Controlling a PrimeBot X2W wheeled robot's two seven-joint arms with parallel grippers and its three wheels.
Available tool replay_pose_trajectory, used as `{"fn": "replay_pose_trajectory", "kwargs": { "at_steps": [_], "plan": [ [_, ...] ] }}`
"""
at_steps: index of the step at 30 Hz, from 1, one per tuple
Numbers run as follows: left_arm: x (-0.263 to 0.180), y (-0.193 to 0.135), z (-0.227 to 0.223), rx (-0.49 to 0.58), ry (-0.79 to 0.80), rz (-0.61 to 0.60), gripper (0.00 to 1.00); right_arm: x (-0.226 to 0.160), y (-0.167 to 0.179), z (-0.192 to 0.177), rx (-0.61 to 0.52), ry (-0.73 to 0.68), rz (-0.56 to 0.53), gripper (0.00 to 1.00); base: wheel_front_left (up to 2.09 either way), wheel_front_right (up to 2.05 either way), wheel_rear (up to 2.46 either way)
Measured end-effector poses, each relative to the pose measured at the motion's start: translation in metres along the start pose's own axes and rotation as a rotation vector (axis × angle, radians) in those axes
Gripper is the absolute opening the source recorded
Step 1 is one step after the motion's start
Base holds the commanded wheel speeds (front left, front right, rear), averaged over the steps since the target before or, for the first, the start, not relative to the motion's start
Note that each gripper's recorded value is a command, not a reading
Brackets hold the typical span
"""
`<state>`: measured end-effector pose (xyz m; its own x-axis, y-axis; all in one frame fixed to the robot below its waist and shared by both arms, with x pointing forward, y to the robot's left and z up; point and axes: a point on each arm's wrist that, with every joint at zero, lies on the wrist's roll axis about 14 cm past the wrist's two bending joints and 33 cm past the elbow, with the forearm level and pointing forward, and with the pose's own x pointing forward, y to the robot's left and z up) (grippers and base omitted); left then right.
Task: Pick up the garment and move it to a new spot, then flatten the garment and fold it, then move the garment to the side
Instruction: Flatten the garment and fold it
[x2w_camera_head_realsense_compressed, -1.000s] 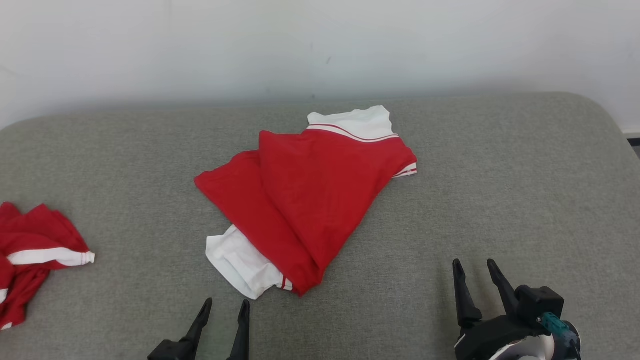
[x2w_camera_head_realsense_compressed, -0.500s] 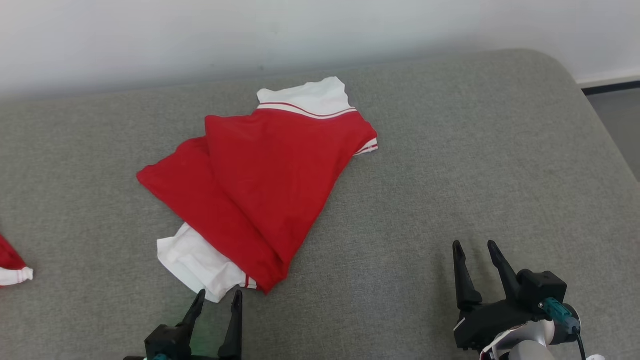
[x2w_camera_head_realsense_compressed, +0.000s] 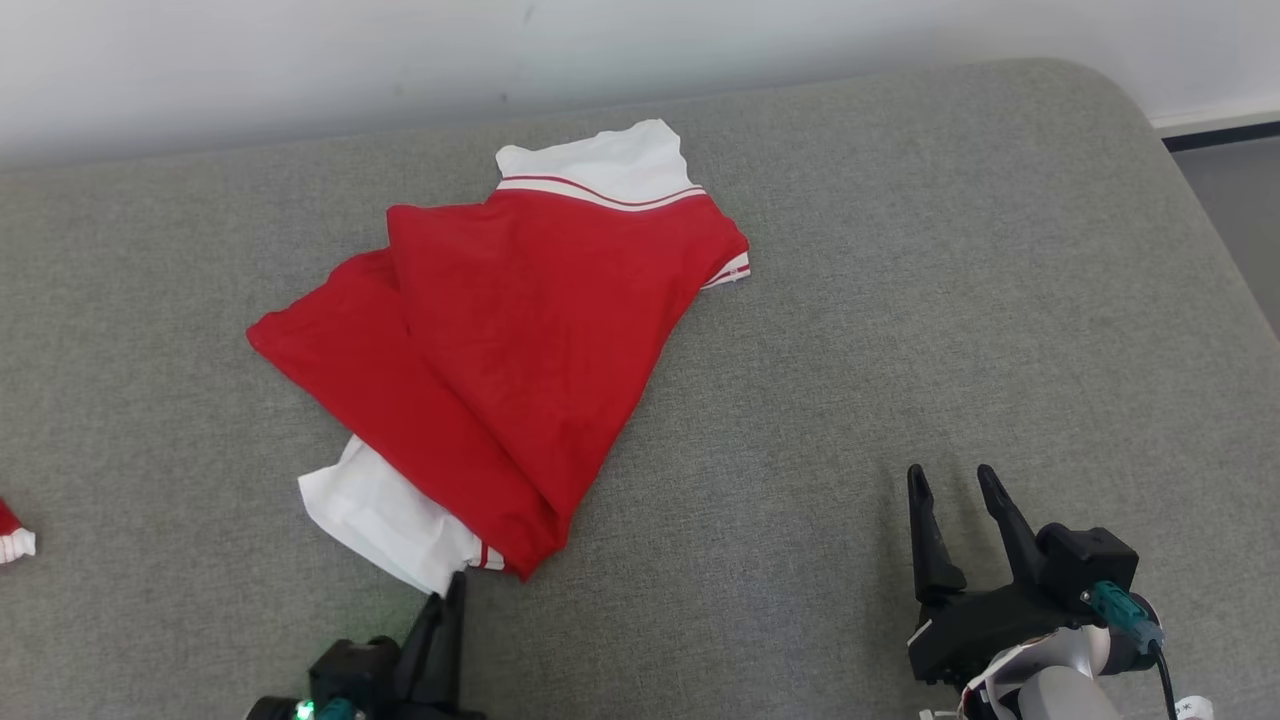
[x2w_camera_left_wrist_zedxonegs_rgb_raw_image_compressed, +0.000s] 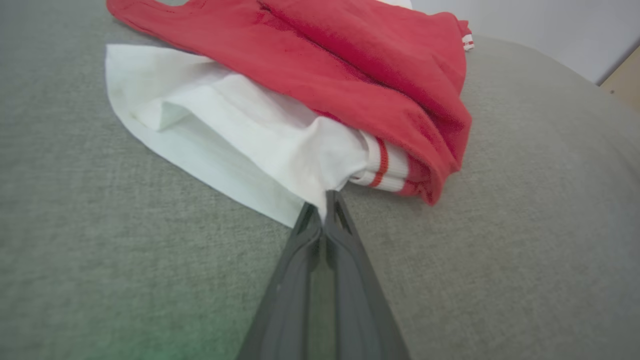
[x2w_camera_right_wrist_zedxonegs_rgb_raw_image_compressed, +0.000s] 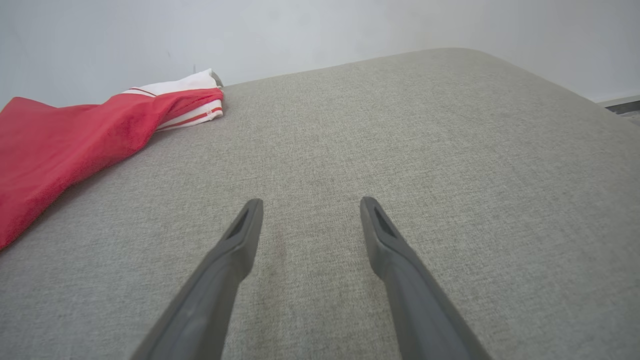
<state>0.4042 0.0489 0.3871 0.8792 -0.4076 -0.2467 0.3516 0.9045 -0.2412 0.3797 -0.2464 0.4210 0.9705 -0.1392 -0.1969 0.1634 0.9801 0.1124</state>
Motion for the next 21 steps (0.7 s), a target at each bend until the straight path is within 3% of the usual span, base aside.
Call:
{"fn": "replay_pose_trajectory", "kwargs": {
  "at_steps": [7, 15, 21],
  "plan": [
    [-0.004, -0.051, 0.026, -0.019, -0.081, -0.155, 0.00, 0.000, -0.001, 0.007, 0.036, -0.025, -0.009, 1.00, 0.00, 0.00, 0.00],
    [-0.016, -0.136, 0.098, -0.048, -0.281, -0.416, 0.00, -0.003, 0.012, 0.016, 0.069, -0.052, 0.027, 1.00, 0.00, 0.00, 0.00],
    [-0.021, -0.145, 0.185, -0.119, -0.499, -0.470, 0.00, -0.007, 0.023, 0.019, 0.081, -0.060, 0.057, 1.00, 0.00, 0.00, 0.00]
  ]
}}
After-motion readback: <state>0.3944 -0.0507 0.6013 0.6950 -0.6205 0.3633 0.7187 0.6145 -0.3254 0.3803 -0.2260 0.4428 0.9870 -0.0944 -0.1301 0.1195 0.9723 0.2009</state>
